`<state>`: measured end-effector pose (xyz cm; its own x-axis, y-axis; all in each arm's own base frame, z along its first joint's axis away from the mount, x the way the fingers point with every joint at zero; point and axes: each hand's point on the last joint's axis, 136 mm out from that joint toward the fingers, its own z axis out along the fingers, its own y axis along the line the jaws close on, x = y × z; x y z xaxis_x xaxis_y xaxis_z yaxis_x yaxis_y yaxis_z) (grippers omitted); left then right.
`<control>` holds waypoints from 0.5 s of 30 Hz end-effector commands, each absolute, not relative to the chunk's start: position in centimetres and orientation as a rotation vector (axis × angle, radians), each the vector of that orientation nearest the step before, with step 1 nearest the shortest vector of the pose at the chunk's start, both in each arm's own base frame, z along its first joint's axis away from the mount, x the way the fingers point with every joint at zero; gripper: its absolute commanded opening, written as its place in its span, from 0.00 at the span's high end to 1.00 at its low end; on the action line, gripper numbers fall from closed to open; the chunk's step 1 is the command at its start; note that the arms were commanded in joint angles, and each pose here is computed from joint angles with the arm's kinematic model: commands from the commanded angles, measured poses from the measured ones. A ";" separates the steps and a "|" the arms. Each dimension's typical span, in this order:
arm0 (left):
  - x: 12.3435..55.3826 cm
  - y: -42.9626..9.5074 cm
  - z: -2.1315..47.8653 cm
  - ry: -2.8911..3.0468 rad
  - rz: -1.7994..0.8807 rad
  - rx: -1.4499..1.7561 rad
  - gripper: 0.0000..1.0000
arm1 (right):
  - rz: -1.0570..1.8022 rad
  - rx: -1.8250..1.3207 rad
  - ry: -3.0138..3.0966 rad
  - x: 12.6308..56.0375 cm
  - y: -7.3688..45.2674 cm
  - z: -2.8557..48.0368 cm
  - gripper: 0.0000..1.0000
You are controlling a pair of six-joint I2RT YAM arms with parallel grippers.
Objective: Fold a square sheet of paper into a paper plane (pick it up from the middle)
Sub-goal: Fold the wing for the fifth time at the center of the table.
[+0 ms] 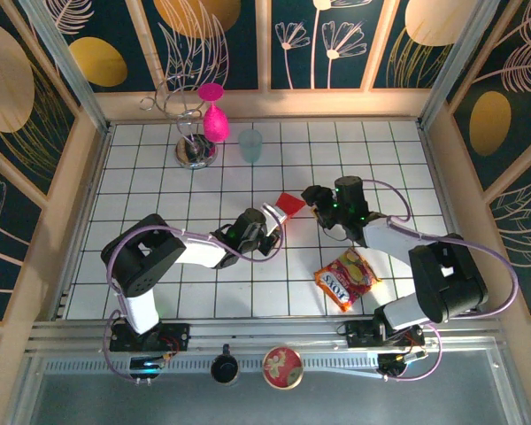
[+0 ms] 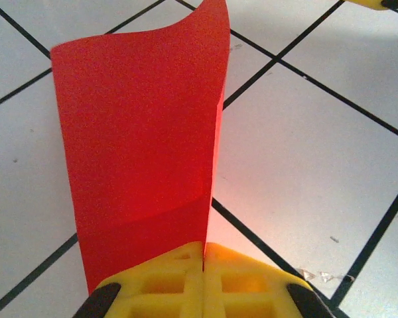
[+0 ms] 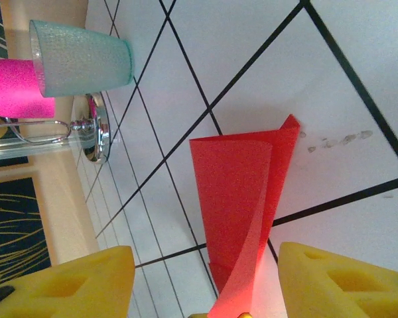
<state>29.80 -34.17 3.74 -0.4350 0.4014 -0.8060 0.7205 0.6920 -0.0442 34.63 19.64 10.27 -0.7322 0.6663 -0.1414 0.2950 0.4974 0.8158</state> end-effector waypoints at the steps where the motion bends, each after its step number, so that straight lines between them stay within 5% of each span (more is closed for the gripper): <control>1: 29.4 -35.4 3.9 2.139 -0.602 0.812 0.96 | 1.069 0.699 2.315 34.3 18.6 9.5 0.40; 15: 28.7 -36.9 6.0 2.369 -1.153 0.470 1.00 | 1.153 0.226 2.329 32.9 20.3 9.1 0.38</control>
<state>29.51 -35.97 5.40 -0.7419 0.1643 -0.6500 0.5729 0.6590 -0.4873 33.23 19.50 8.91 -0.8305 0.4561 -0.3199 0.0411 0.6228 0.7813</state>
